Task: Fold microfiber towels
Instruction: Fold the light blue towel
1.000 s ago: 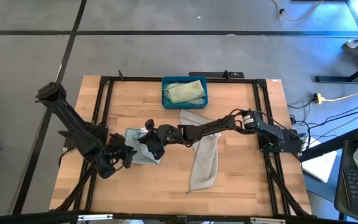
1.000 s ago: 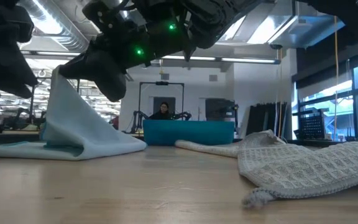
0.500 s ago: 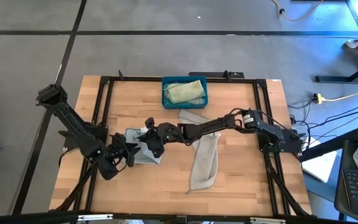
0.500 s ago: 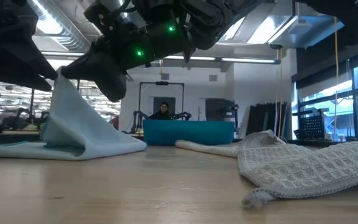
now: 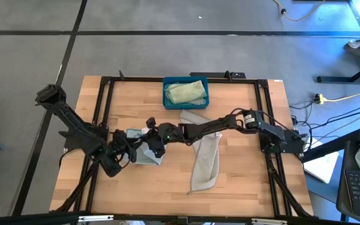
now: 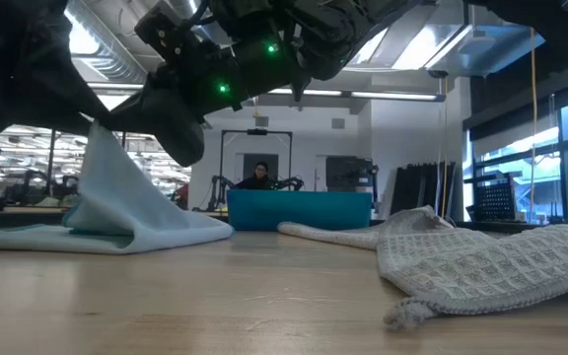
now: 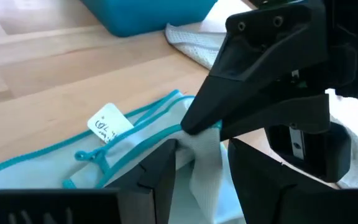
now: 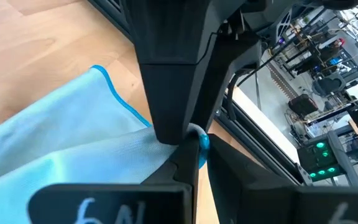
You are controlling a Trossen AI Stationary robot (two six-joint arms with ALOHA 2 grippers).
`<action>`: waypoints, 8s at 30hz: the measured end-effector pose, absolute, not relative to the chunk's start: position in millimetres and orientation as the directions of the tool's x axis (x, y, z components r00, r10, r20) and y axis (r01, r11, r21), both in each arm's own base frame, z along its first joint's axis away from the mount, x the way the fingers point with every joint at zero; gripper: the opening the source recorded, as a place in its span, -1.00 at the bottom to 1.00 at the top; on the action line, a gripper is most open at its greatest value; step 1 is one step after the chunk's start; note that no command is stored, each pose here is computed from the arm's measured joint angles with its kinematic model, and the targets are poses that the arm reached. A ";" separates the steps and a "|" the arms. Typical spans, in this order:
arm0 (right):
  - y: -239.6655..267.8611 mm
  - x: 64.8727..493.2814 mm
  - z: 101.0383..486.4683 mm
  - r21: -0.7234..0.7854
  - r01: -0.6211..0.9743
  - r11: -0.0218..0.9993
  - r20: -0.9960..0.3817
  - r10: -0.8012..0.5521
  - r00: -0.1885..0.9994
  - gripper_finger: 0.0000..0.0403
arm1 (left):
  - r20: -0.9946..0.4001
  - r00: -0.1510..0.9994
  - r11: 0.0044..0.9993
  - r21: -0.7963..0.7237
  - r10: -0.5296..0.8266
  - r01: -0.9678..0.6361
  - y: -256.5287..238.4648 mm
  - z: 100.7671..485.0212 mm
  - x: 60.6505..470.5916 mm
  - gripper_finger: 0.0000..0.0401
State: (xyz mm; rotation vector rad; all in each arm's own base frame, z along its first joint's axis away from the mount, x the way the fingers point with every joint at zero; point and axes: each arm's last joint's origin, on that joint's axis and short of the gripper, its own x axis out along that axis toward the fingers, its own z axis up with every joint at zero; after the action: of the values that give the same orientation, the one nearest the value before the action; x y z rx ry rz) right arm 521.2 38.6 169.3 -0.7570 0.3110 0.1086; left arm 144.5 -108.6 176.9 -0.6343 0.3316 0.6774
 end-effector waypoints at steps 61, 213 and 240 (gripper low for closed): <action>-41.1 538.4 172.0 -0.116 -0.502 0.857 -0.618 0.334 0.712 -0.06 | -0.489 0.803 0.753 -0.370 0.340 -0.544 -168.3 111.5 169.7 -1.00; 35.9 557.8 85.9 0.425 -0.231 0.875 -0.764 0.484 0.426 -0.34 | -0.643 0.673 0.719 -0.655 -0.366 -0.235 -200.0 157.9 143.3 -0.86; 32.2 556.1 130.8 0.024 -0.571 0.820 -0.772 0.378 0.511 -0.34 | -0.620 0.742 0.787 -0.579 -0.255 -0.213 -192.8 158.4 150.2 -0.86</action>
State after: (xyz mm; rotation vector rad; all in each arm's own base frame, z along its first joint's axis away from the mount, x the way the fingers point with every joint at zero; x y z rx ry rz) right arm 556.1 32.2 130.8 -0.2470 0.8611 0.5783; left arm 150.2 -192.8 158.4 -0.6809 0.7502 -0.0248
